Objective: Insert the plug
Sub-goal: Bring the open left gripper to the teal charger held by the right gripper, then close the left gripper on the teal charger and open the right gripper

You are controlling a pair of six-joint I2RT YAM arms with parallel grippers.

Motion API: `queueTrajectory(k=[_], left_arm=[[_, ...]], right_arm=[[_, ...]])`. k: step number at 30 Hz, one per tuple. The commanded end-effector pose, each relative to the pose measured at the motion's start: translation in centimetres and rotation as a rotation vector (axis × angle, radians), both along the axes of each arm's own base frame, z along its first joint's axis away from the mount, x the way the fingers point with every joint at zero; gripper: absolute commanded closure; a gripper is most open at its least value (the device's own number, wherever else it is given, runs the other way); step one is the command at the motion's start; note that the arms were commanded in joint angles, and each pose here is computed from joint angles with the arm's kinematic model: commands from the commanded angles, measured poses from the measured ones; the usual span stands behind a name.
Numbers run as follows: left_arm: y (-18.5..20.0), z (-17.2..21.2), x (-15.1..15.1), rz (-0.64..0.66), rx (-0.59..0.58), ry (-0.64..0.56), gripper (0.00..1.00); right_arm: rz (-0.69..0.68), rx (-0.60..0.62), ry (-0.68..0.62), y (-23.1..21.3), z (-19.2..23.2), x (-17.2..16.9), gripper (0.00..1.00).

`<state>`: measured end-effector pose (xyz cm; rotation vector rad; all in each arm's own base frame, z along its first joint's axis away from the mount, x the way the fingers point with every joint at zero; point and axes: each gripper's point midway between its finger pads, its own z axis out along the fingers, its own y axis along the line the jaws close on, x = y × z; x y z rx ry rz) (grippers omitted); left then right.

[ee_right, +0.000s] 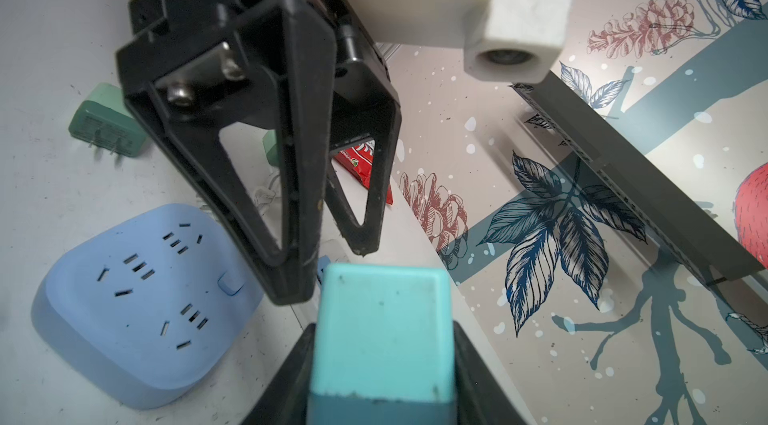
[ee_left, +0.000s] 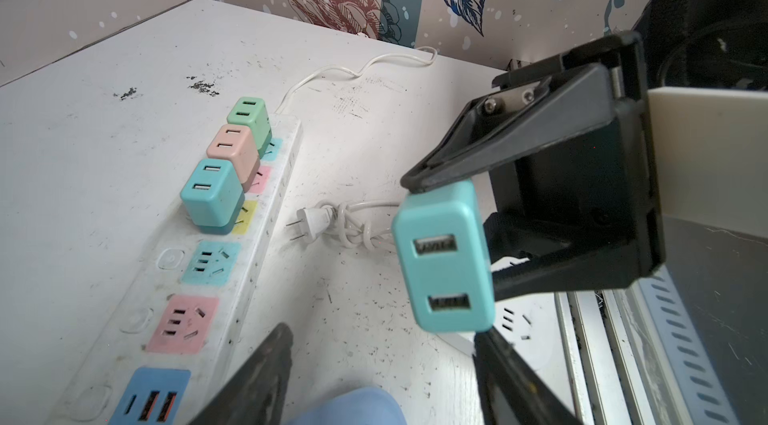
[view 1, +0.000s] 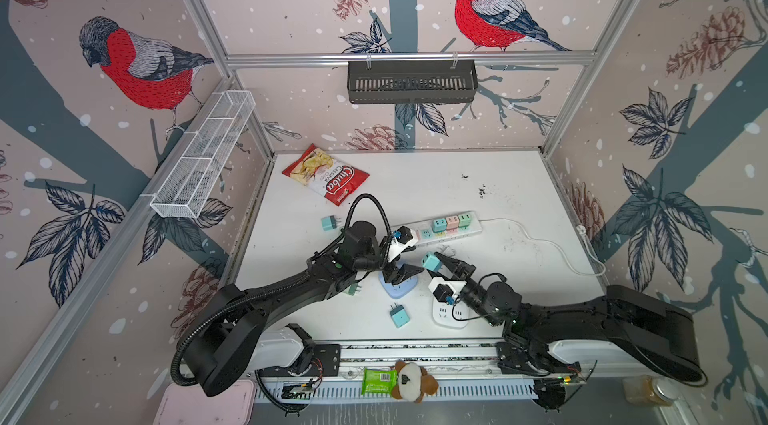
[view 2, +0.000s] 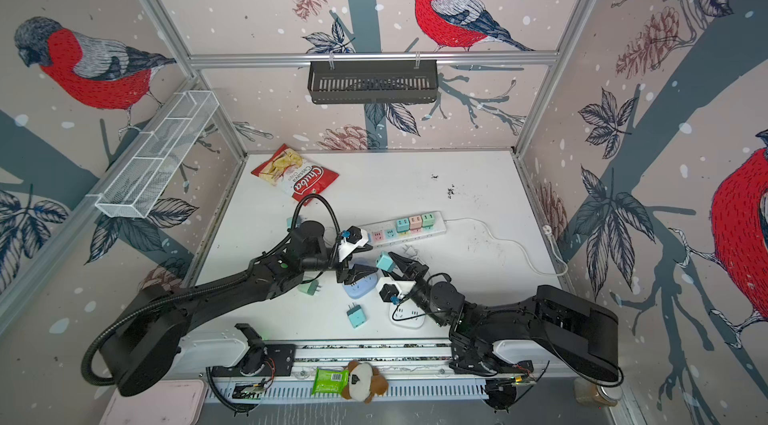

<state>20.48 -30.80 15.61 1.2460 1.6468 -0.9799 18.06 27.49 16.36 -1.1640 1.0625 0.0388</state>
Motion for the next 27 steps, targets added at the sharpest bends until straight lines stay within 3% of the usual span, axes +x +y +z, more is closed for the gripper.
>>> queueTrajectory(k=[1, 16, 27], left_arm=[[-0.3, 0.3, -0.3, -0.027, -0.006, -0.016, 0.31], [-0.6, 0.7, -1.2, -0.080, -0.027, 0.002, 0.34], [-0.9, 0.2, -1.0, -0.086, -0.006, 0.022, 0.51]], right_arm=[[0.018, 0.037, 0.001, 0.5, 0.9, -0.2, 1.00], [-0.053, -0.024, -0.011, 1.5, -0.2, 0.8, 1.00], [-0.044, 0.005, -0.026, 2.5, 0.3, 0.7, 1.00]])
